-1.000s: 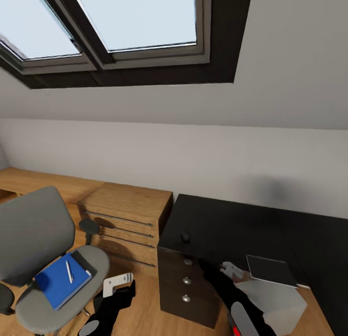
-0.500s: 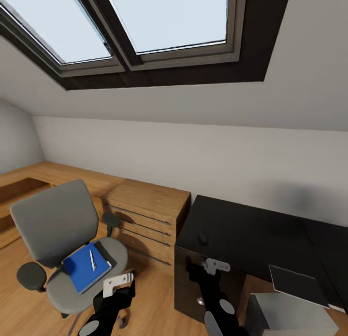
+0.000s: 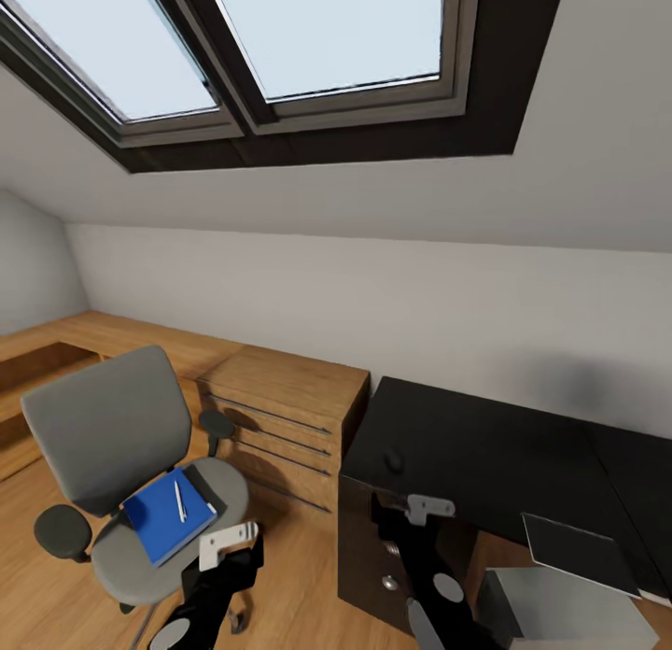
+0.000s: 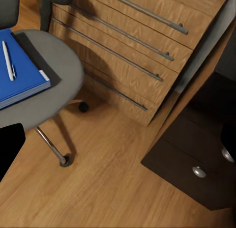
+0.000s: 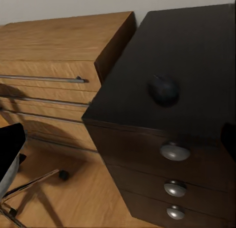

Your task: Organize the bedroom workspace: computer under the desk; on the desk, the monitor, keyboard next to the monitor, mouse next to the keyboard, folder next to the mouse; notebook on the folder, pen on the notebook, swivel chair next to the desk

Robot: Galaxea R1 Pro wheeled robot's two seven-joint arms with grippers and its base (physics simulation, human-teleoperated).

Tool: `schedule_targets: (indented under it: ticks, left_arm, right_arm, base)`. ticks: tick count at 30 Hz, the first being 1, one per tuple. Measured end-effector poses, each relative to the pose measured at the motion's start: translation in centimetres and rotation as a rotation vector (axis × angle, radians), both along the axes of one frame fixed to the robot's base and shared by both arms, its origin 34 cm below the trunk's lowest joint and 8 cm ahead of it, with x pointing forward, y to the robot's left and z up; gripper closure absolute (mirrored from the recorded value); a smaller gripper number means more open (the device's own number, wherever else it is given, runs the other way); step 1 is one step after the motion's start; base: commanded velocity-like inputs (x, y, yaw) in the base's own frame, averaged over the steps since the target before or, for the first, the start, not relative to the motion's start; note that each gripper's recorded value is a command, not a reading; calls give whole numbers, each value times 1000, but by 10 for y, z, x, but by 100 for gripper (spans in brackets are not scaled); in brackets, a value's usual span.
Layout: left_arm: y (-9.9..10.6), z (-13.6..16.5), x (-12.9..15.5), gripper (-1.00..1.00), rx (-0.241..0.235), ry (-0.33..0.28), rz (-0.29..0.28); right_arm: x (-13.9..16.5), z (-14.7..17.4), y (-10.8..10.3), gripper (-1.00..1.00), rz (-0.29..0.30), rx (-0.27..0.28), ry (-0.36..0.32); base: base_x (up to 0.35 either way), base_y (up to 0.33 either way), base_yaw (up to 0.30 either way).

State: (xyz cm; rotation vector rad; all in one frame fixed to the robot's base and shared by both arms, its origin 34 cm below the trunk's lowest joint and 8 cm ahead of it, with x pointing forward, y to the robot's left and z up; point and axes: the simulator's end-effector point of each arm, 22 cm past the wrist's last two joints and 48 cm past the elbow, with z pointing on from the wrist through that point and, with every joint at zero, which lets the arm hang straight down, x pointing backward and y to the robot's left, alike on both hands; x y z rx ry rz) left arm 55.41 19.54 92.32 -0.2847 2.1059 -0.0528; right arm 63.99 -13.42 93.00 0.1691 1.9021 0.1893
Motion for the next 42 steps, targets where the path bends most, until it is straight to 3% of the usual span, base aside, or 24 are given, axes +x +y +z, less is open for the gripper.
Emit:
schedule_targets:
  ticks: [7,12,20,32,42]
  left_arm:
    - [0,-4,3,-100,-3,-6,3]
    - [0,-10,4,-100,-4,-7,3]
    - [0,-19,6,-100,-4,-7,3]
    - [0,-19,6,-100,-2,-7,2]
    - [3,-20,6,-100,3,-6,3]
  right_arm:
    - [-4,-6,-37,-100,-50,-42,-32]
    - [-9,-11,-48,-100,-53,-60,-39]
    - [-3,0,-46,-100,-50,-54,-83]
    - [-1,5,-45,-100,-43,-96,-111]
    - [-3,20,-21,-100,6,-93,-160]
  base:
    - [0,0,0]
    - [0,0,0]
    - [0,0,0]
    - [0,0,0]
    - [0,0,0]
